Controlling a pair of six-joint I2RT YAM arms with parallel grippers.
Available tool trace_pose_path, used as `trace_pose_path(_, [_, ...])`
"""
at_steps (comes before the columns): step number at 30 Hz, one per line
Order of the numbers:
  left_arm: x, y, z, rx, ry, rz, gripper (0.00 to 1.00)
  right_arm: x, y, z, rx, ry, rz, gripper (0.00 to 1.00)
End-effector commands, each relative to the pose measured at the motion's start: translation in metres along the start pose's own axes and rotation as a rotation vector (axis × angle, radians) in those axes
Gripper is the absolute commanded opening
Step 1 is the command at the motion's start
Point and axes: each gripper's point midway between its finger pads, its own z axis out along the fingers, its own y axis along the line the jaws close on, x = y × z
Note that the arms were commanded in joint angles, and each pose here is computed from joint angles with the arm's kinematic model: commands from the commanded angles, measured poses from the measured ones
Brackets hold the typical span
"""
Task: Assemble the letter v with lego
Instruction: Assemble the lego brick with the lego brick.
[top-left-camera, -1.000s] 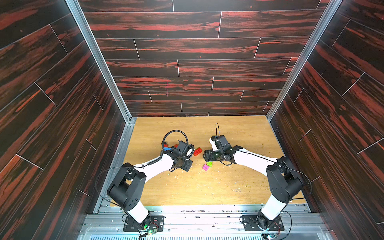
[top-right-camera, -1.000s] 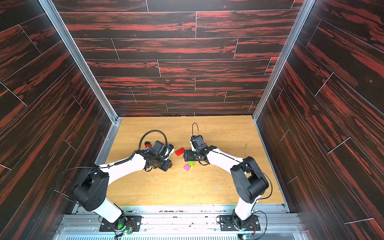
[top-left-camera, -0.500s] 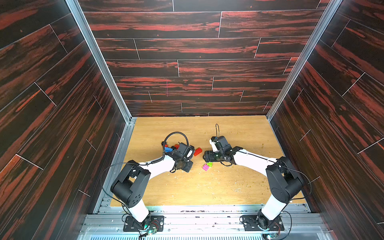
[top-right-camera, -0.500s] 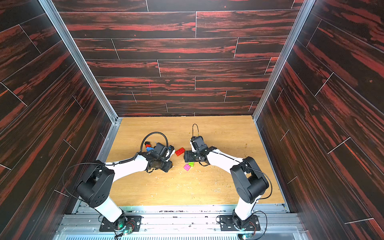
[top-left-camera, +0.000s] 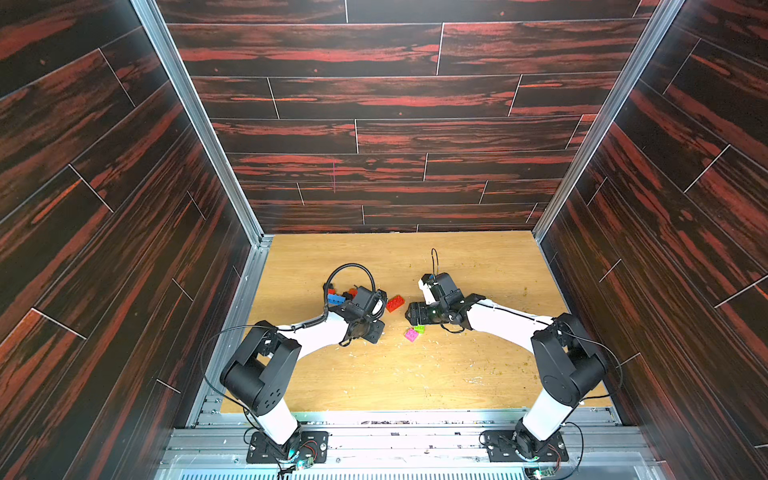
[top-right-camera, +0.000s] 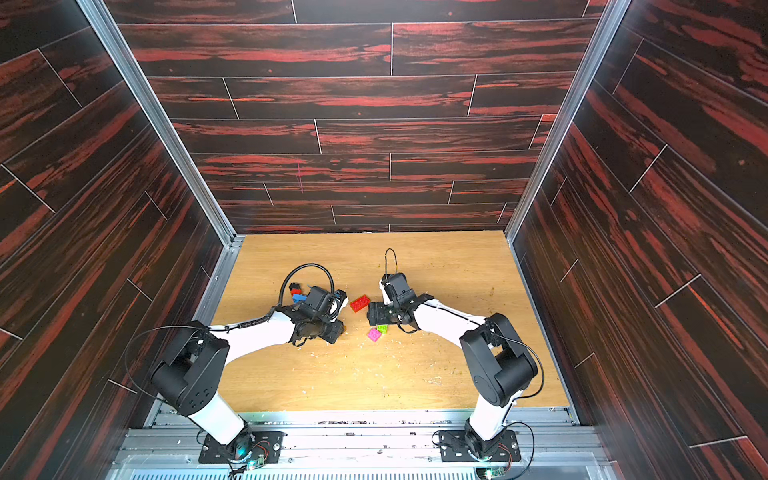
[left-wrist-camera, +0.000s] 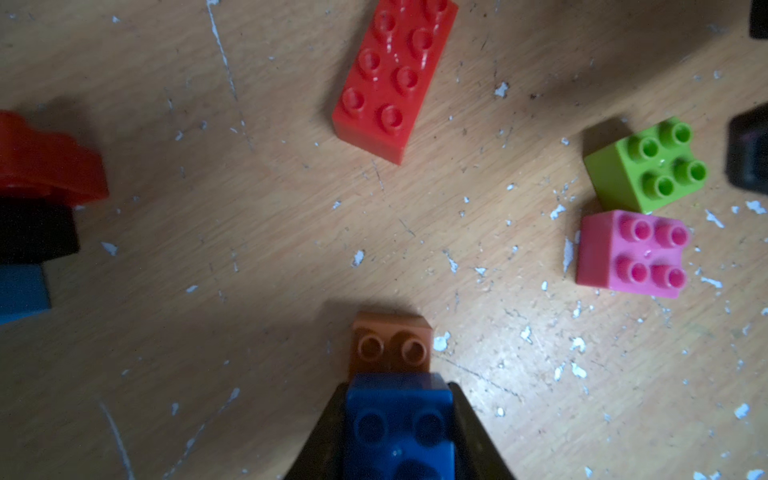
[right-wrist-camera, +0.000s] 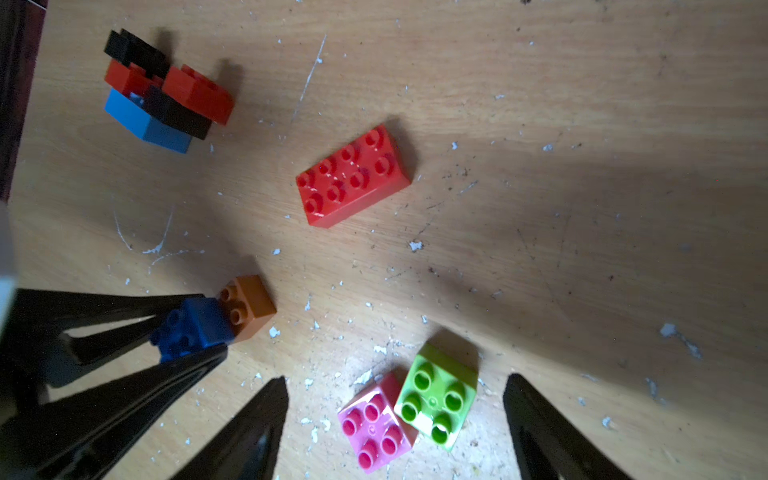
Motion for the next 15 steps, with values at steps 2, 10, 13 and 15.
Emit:
trace_pose_path(2, [0.010,0.005,-0.006,-0.010,0.020,-0.006,0.19,0.003,0.003,0.001,-0.015,0.007,-0.002,0.84])
trace_pose_path(10, [0.023,0.008,0.003,-0.013,0.082,-0.021,0.20,0.004,0.003,0.002,-0.015,0.012,-0.004,0.84])
trace_pose_path(13, [0.030,0.010,0.005,-0.023,0.093,-0.036,0.19,0.004,0.004,0.002,-0.018,0.012,-0.004,0.84])
trace_pose_path(15, [0.034,0.013,0.007,-0.041,0.105,-0.057,0.19,0.004,0.004,0.002,-0.020,0.013,-0.005,0.84])
